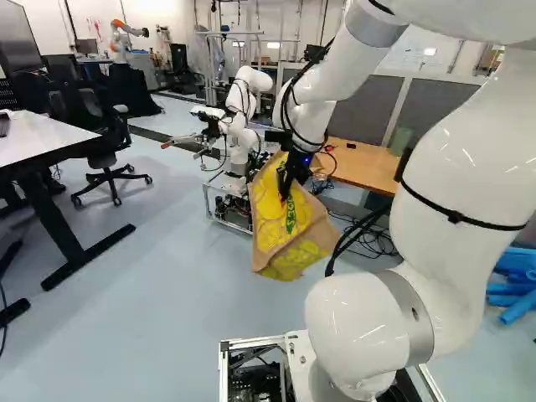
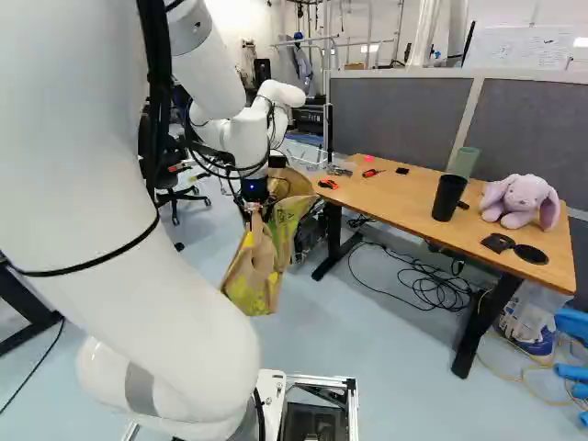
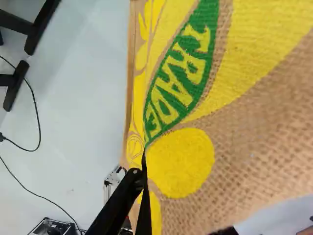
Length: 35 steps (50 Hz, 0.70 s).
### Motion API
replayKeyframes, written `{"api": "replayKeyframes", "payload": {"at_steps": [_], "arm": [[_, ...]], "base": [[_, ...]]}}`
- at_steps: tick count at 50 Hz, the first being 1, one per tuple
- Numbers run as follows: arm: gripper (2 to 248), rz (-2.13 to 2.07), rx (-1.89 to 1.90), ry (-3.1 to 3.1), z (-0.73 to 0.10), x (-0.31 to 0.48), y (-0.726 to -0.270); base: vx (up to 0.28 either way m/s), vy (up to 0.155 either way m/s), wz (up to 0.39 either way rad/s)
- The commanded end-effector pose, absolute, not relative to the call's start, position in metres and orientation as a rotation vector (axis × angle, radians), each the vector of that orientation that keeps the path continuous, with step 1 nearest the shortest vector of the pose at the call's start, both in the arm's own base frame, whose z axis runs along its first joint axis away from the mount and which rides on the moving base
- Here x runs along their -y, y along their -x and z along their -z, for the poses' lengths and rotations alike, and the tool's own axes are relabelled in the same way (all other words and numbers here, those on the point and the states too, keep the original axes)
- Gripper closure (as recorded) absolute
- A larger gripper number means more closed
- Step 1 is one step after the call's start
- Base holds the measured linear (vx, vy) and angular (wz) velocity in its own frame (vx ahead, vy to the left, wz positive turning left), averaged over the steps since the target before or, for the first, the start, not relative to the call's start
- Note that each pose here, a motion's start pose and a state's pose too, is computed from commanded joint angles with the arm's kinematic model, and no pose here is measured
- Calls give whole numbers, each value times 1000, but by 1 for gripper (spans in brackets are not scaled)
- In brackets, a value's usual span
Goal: Pick up the bag on the ground and place it on the table
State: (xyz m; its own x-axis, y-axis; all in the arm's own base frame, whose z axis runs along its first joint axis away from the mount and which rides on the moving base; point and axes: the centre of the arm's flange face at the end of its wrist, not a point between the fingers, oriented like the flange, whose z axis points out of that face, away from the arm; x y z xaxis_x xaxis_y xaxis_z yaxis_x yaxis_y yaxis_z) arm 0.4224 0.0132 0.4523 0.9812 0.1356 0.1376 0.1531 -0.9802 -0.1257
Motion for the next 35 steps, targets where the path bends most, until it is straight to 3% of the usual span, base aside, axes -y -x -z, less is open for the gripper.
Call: {"api": "replayKeyframes", "payload": {"at_steps": [35], "arm": [[228, 196, 248, 2966, -503, -15, -416]], "base": [[0, 0, 0]]}}
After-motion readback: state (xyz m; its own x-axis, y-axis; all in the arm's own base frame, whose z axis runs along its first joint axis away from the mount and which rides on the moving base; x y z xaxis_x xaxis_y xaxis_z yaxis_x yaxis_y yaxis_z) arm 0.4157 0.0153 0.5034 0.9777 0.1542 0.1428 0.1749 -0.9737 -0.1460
